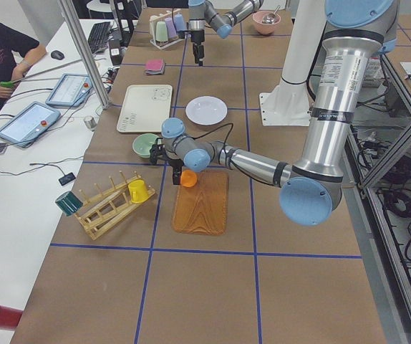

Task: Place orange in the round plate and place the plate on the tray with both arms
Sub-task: 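Reach the left gripper to the orange while the right gripper nears the plate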

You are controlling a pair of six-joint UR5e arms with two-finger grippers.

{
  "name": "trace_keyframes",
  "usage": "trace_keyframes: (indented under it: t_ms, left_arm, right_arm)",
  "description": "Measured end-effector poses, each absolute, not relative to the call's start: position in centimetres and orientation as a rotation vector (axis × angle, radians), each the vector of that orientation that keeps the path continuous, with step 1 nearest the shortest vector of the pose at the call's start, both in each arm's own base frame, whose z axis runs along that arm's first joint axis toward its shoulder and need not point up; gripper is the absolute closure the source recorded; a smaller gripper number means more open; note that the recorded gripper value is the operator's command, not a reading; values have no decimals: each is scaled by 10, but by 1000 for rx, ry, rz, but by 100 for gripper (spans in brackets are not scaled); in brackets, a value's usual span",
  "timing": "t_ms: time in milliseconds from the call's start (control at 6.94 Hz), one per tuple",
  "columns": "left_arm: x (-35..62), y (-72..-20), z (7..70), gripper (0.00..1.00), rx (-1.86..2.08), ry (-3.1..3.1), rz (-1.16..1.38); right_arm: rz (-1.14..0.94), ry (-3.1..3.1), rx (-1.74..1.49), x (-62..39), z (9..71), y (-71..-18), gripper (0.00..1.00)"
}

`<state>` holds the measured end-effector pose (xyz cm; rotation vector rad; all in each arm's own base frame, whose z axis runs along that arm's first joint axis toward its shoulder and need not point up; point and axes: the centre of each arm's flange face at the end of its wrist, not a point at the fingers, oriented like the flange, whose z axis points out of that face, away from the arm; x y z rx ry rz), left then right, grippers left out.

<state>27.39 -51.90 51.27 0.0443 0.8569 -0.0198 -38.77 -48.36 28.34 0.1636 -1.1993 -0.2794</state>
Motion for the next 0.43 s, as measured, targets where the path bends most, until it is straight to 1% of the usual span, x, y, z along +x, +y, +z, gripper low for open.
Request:
trace_keyframes:
  t_ms: [288, 432]
  left_arm:
    - [284, -503, 527, 3, 43, 842, -18]
    - [291, -494, 531, 12, 36, 848, -22]
  right_arm:
    - [-276, -1205, 164, -387, 280, -483, 0]
    - [-275, -1207, 164, -387, 278, -482, 0]
